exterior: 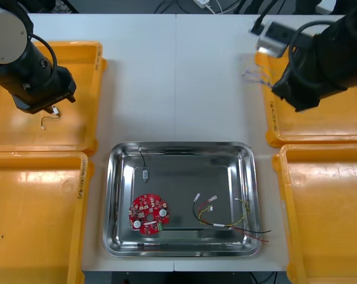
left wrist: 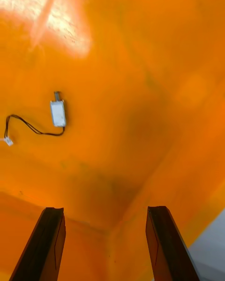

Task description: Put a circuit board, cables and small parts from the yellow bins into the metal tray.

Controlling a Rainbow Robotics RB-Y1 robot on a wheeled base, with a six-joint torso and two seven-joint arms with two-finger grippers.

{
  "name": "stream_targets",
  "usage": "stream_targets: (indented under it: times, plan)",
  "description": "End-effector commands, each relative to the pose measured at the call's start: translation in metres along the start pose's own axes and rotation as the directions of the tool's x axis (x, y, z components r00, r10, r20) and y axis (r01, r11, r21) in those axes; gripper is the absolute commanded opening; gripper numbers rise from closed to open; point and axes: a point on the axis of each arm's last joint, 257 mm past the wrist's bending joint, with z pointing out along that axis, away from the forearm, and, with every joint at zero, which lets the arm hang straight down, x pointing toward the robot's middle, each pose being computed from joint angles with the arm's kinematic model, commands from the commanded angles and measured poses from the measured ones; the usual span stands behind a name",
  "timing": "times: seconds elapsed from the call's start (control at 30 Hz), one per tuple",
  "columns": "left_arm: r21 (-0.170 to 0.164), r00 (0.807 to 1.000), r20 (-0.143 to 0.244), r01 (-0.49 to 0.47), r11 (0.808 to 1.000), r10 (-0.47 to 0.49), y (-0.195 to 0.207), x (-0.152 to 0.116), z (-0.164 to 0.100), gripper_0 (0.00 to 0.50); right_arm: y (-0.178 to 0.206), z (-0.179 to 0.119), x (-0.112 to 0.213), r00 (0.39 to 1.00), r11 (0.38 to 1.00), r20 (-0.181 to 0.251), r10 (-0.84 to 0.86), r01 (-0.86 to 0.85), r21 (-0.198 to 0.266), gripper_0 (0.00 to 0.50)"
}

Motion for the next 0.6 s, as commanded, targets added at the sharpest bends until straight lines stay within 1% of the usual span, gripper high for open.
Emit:
stream_targets:
  times: [0.03, 0.17, 0.23, 0.33, 0.43, 0.6]
  plan:
    - [0.027, 0.993, 0.118, -0.012, 1.0, 0.008, 0.005, -0.055, -0.029, 0.5, 0.047, 0.018, 0.005, 0.997, 0.995, -0.034, -0.076, 0.074, -0.069, 0.0]
    - [0.032, 0.991, 0.137, 0.005, 0.999, -0.01, 0.011, -0.068, -0.025, 0.5, 0.069, 0.029, 0.001, 0.99, 0.987, -0.043, -0.133, 0.128, -0.093, 0.0]
    - [0.038, 0.988, 0.155, 0.013, 0.999, -0.019, 0.013, -0.076, -0.023, 0.5, 0.083, 0.038, -0.002, 0.986, 0.981, -0.046, -0.161, 0.155, -0.117, 0.0]
    - [0.037, 0.986, 0.165, 0.024, 0.999, -0.03, 0.019, -0.083, -0.017, 0.5, 0.096, 0.048, -0.005, 0.978, 0.973, -0.058, -0.198, 0.19, -0.132, 0.0]
    - [0.036, 0.986, 0.163, 0.036, 0.999, -0.042, 0.024, -0.087, -0.011, 0.5, 0.109, 0.058, -0.006, 0.967, 0.962, -0.073, -0.244, 0.232, -0.143, 0.0]
    - [0.034, 0.989, 0.137, 0.056, 0.998, -0.06, 0.032, -0.086, -0.002, 0.5, 0.124, 0.071, -0.001, 0.946, 0.944, -0.105, -0.307, 0.289, -0.159, 0.0]
